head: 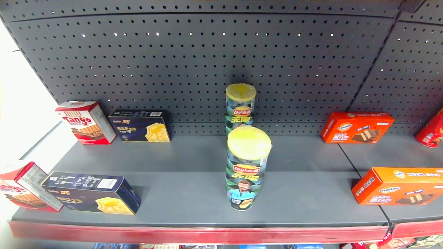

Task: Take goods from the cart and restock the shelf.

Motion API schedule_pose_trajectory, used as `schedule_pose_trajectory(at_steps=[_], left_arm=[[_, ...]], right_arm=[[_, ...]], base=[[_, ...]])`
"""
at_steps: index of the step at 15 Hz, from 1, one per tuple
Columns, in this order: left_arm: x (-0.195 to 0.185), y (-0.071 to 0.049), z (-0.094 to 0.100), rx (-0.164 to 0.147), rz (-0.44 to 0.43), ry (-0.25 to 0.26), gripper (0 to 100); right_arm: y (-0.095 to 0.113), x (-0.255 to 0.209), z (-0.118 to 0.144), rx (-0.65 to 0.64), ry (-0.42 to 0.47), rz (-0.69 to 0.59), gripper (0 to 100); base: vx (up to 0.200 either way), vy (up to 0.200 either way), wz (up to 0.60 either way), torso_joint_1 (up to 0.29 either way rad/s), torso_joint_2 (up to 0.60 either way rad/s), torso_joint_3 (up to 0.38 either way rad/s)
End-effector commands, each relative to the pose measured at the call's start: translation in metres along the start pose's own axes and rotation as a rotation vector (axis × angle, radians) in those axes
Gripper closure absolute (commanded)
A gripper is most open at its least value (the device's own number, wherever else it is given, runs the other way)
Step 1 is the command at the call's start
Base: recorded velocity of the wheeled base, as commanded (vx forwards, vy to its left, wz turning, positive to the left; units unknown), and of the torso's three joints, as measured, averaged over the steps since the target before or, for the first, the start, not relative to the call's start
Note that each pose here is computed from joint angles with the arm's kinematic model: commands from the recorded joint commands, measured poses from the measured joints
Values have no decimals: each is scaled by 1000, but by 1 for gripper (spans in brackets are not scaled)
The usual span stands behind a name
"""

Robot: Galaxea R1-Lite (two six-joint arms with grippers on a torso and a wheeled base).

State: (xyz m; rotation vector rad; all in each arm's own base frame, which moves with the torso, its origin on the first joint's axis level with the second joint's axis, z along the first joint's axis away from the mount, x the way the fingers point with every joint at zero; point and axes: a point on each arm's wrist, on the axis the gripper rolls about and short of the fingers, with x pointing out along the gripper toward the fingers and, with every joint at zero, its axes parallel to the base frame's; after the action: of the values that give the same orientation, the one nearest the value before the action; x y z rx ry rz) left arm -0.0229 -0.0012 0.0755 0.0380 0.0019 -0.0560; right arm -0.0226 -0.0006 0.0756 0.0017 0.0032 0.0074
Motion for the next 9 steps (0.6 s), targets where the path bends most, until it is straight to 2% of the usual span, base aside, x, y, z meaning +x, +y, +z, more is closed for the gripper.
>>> schedule_pose_trajectory(at_steps=[1, 9], left_arm=[[0, 0, 0, -4, 1, 0, 0], [0, 0, 0, -3, 1, 0, 0]], right_arm=[[0, 0, 0, 0, 3, 0, 0], [0, 0, 0, 0, 0, -1, 0]], base=[[-200, 0, 0, 12, 2, 7], [0, 0, 0, 0, 0, 0]])
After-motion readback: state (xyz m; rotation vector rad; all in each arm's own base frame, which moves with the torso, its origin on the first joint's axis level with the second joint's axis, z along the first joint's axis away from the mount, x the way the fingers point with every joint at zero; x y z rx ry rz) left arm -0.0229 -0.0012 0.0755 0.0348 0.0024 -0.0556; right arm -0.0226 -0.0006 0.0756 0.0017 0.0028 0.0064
